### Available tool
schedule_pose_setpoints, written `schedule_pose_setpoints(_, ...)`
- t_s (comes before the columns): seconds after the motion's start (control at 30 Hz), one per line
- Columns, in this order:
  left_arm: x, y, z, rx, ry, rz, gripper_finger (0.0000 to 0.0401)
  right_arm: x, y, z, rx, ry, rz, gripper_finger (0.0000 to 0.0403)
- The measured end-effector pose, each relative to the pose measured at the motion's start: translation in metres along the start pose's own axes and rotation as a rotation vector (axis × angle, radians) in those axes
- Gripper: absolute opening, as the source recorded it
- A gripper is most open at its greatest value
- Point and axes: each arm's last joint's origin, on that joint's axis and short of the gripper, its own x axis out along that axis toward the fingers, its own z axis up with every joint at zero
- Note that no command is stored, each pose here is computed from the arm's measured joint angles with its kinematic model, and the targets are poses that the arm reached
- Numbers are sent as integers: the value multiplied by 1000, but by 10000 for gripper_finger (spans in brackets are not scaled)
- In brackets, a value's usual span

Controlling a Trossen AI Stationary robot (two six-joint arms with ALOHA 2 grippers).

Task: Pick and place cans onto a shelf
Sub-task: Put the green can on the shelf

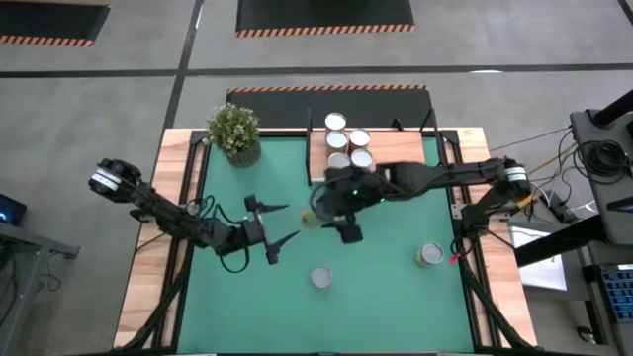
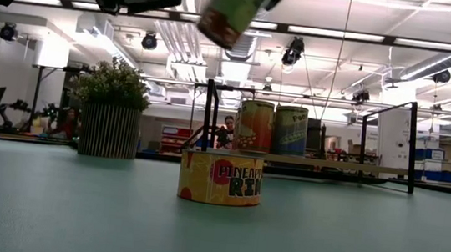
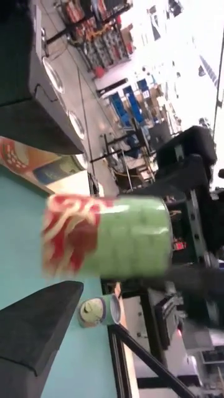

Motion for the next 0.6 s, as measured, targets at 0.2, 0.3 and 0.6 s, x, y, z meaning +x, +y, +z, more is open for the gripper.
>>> schedule_pose_setpoints(0.2,1,-1,8,-15,-23,-5,334,-47,-27,-9,123,199,-87,275)
schedule_pose_setpoints(0.3,3,-1,13,-26,-32,1,334,-72,-48,-18,224,263,-134,276)
schedule_pose_setpoints(0.6,5,-2,20,-43,-48,4,334,-133,-121,-82,546,406,-357,276)
